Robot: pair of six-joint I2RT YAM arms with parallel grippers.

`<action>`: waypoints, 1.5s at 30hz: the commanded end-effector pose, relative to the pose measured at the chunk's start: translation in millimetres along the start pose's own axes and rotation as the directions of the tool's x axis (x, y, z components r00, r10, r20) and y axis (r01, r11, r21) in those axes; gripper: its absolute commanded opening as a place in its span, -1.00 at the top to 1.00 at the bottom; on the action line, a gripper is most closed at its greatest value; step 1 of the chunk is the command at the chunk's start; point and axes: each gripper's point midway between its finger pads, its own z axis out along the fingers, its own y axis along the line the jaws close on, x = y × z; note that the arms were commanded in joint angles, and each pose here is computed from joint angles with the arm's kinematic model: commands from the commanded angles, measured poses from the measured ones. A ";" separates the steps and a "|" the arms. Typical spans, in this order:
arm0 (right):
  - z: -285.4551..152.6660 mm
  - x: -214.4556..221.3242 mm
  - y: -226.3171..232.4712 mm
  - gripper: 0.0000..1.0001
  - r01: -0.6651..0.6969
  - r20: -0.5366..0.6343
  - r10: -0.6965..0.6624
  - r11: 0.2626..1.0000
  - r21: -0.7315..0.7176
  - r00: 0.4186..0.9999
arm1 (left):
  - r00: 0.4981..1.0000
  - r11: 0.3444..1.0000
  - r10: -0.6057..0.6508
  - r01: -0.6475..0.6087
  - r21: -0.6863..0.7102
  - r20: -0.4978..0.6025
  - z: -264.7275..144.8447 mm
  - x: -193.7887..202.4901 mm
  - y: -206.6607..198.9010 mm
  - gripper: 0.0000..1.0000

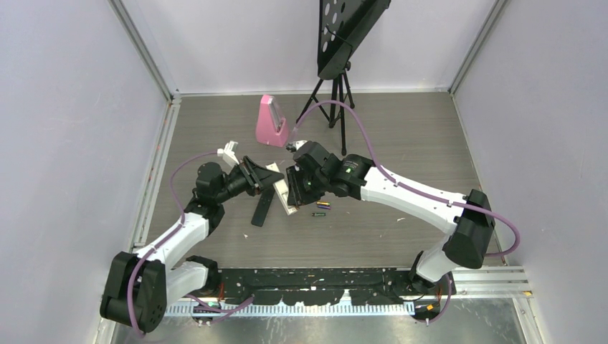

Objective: Load the batteries into the remote control

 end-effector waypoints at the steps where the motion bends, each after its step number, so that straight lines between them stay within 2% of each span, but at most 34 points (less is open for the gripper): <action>1: -7.5 -21.1 9.5 0.27 -0.044 0.081 0.045 0.999 -0.011 0.996 | 1.000 0.993 0.000 -0.003 0.118 0.022 -2.2 -9.7 -35.9 1.00; 10: -49.6 -51.8 33.3 -0.23 -0.115 0.248 0.154 0.980 -0.163 0.956 | 0.994 0.986 -0.079 0.067 0.156 0.071 -10.7 -15.0 -49.7 1.00; 14: -72.1 -71.8 29.7 -0.44 -0.184 0.382 0.257 0.959 -0.216 0.888 | 0.979 0.972 -0.170 0.148 0.183 0.113 -15.0 -22.5 -57.2 1.00; 20: -114.1 -92.3 36.7 -0.50 -0.230 0.501 0.418 0.890 -0.394 0.758 | 0.937 0.932 -0.301 0.250 0.262 0.176 -24.1 -41.3 -80.3 1.00; 25: -123.8 -95.7 35.5 -0.53 -0.289 0.498 0.559 0.805 -0.519 0.663 | 0.870 0.865 -0.453 0.376 0.333 0.195 -32.2 -55.6 -93.5 1.00; 30: -126.7 -95.5 42.2 -0.63 -0.282 0.455 0.646 0.717 -0.638 0.613 | 0.856 0.861 -0.468 0.387 0.330 0.217 -40.3 -58.3 -102.7 1.00; 35: -126.5 -97.0 45.0 -0.64 -0.280 0.435 0.675 0.683 -0.675 0.597 | 0.854 0.874 -0.456 0.376 0.308 0.250 -42.7 -58.8 -97.9 1.00; 42: -116.2 -95.4 49.4 -0.64 -0.288 0.407 0.678 0.671 -0.684 0.613 | 0.856 0.882 -0.454 0.392 0.263 0.246 -38.3 -54.2 -86.1 1.00; 45: -111.6 -92.5 50.5 -0.53 -0.295 0.391 0.679 0.665 -0.687 0.621 | 0.855 0.881 -0.456 0.395 0.259 0.248 -38.0 -54.1 -84.3 1.00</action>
